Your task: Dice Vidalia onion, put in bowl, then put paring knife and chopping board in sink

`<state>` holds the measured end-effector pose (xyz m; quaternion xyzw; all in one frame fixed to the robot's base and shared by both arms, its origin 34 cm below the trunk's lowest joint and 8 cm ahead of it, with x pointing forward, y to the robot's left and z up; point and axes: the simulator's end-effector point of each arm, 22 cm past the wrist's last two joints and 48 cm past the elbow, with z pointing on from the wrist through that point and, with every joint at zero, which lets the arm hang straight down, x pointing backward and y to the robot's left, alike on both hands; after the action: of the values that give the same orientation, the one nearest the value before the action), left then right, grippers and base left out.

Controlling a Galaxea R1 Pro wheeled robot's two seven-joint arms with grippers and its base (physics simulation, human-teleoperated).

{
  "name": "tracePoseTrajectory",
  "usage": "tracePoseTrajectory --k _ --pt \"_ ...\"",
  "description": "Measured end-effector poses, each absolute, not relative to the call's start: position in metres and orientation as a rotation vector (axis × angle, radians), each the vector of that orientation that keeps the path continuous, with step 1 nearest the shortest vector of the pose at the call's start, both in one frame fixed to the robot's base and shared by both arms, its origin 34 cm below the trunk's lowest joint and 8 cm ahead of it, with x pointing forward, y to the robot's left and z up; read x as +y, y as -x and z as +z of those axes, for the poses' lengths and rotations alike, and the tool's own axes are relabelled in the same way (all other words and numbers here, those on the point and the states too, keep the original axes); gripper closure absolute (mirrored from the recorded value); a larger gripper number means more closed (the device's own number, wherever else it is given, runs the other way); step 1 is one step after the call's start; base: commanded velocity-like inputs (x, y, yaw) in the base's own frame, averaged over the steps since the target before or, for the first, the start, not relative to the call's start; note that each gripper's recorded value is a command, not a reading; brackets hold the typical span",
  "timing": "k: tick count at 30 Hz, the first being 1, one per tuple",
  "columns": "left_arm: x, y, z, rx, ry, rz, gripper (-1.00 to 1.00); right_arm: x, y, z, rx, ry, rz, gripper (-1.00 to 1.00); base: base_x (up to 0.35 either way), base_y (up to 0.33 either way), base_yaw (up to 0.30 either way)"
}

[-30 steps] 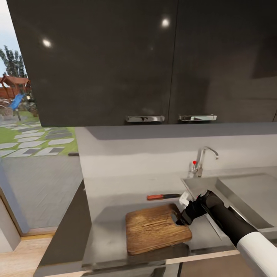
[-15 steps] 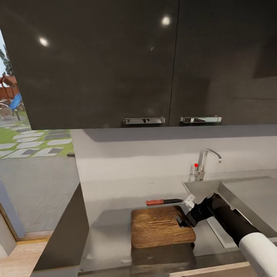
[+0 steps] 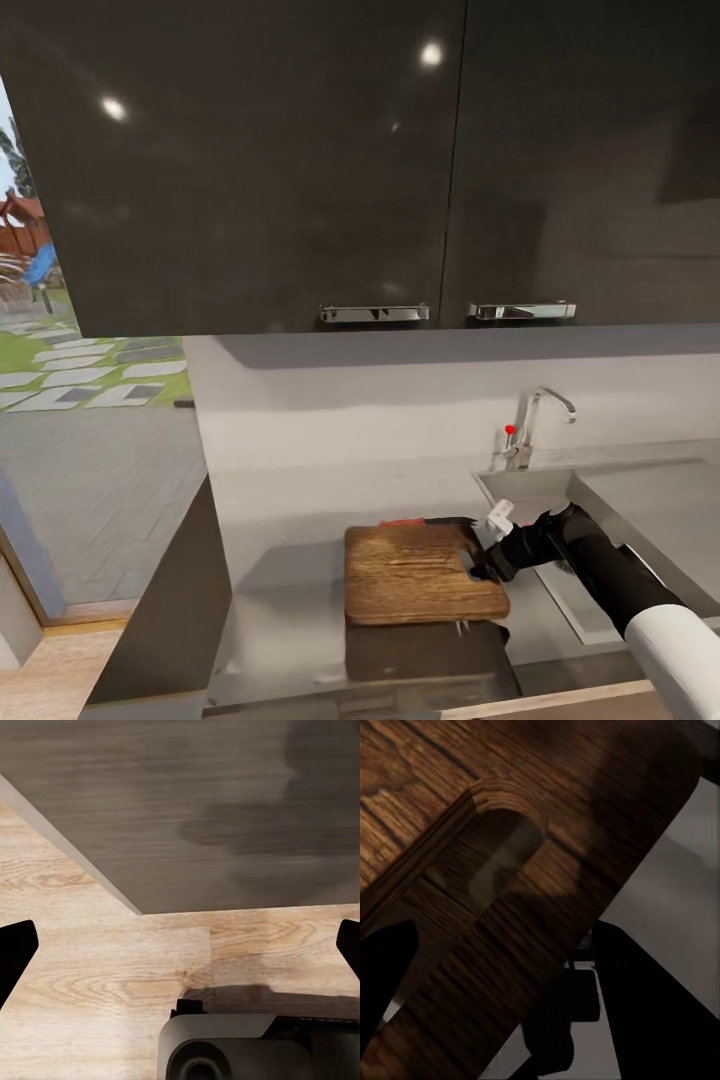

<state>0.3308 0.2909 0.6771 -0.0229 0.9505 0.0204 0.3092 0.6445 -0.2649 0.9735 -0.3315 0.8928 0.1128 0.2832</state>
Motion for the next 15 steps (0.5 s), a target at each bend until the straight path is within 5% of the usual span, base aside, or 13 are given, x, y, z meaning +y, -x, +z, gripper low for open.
tracePoseTrajectory --k 15 --pt "0.277 -0.318 0.670 2.538 0.065 0.031 -1.00 -0.255 -0.645 0.974 2.381 0.888 0.317 1.00 0.000 0.000 0.000"
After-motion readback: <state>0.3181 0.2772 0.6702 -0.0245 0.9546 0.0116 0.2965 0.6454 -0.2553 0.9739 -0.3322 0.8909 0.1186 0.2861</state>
